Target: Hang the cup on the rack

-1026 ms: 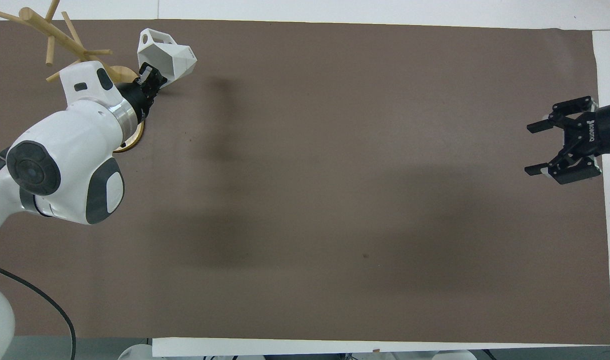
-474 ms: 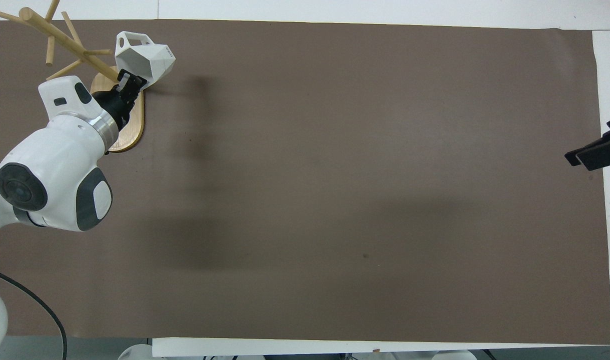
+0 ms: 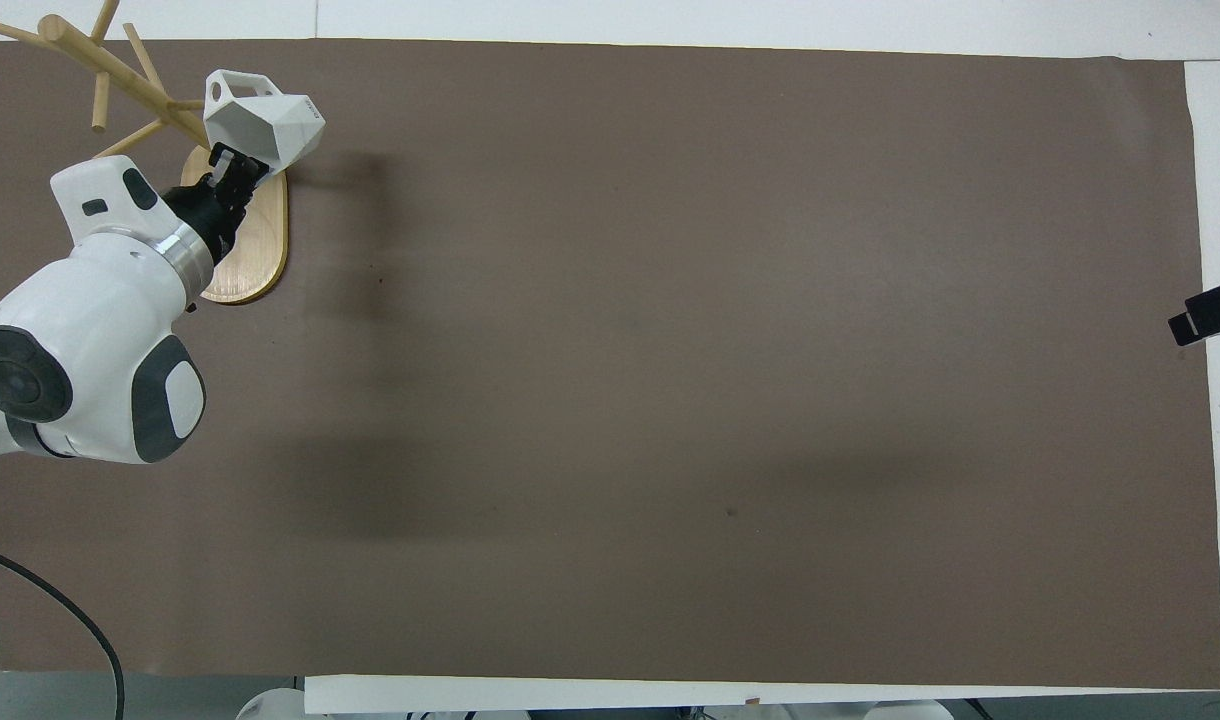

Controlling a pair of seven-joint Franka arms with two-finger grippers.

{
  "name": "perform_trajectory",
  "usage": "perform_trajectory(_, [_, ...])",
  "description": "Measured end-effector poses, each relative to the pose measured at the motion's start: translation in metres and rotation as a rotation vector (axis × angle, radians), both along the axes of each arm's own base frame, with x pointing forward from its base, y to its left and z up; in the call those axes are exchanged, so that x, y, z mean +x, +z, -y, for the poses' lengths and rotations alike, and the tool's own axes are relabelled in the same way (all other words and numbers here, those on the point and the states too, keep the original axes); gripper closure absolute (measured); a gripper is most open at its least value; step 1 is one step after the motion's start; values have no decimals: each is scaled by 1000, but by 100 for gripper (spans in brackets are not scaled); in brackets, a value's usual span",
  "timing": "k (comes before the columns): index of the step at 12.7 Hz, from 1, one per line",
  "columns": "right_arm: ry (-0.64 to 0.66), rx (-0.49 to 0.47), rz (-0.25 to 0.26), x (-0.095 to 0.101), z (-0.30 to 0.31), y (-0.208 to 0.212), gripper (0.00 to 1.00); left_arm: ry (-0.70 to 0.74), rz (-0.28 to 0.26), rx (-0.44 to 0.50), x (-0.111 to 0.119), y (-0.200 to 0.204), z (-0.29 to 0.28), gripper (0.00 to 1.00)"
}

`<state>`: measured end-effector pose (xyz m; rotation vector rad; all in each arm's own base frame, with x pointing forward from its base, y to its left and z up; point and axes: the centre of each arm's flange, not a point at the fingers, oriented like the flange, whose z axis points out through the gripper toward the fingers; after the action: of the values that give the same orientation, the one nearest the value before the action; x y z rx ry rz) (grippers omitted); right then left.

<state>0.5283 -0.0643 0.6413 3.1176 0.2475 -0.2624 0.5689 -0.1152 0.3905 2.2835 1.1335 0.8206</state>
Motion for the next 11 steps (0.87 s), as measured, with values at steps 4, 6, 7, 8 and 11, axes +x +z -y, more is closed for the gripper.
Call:
perform_trajectory(4, [-17,-15,0,2,-28,0,0,34,-30,9,0,-8,-21,96])
perform_trajectory(6, [-53,-22,1,3,-32,0,0,52,-42,14,1,-8,-33,96])
perform_trajectory(7, [-63,-24,0,2,-29,0,0,57,-44,16,2,-7,-37,96])
perform_trajectory(8, [-77,-27,0,2,-25,0,0,62,-49,18,2,-6,-39,96])
perform_trajectory(11, [-137,-37,-1,2,-24,0,0,70,-106,32,3,-5,-44,86])
